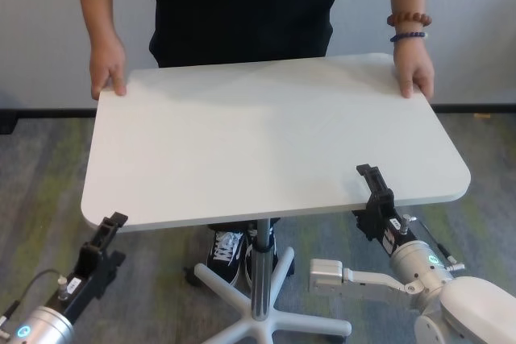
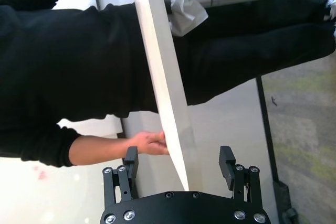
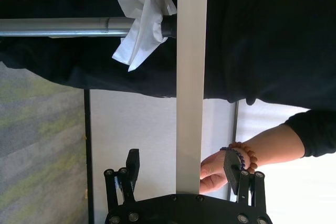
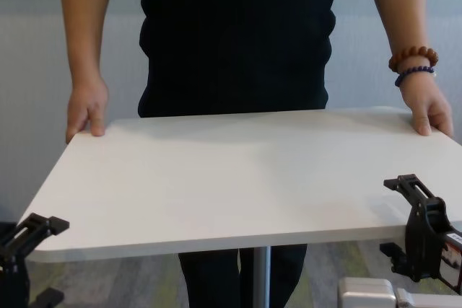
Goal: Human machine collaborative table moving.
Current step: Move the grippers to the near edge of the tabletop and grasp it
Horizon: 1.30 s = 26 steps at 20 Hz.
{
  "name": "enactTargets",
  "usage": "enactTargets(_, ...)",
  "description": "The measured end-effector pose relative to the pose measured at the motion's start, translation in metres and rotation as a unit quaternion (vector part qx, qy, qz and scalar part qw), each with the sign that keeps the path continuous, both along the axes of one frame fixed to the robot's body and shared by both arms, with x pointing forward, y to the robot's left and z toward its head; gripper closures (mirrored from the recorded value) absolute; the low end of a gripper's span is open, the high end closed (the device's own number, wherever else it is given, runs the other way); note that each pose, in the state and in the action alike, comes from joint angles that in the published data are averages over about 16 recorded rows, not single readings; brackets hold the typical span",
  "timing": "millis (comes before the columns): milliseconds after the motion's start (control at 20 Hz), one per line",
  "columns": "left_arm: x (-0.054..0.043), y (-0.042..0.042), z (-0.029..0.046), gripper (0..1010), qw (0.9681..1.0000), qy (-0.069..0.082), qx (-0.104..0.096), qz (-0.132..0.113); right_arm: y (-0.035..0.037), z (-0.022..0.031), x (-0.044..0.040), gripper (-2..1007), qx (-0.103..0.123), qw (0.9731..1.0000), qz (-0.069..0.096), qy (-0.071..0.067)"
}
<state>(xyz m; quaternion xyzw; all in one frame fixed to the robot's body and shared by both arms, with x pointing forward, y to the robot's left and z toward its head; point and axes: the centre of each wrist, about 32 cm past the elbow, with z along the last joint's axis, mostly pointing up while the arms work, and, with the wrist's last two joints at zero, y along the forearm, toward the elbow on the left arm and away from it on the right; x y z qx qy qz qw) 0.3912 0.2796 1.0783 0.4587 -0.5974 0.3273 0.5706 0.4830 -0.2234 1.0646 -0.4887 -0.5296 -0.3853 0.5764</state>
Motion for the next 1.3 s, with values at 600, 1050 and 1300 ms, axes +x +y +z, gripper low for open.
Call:
enactTargets(600, 0.0080, -0.0209, -0.0063, 10, 1.0000, 0.001, 0.002, 0.002, 0.0000, 0.0000, 0.0000, -1, 0.000, 1.0000, 0.000, 0.000)
enactTargets(1050, 0.0203, -0.0349, -0.0116, 10, 0.9996, -0.008, 0.025, 0.007, 0.0000, 0.0000, 0.0000, -1, 0.000, 1.0000, 0.000, 0.000)
enactTargets(1300, 0.0257, -0.0410, -0.0132, 10, 0.9992, -0.013, 0.038, 0.009, 0.0000, 0.0000, 0.0000, -1, 0.000, 1.0000, 0.000, 0.000)
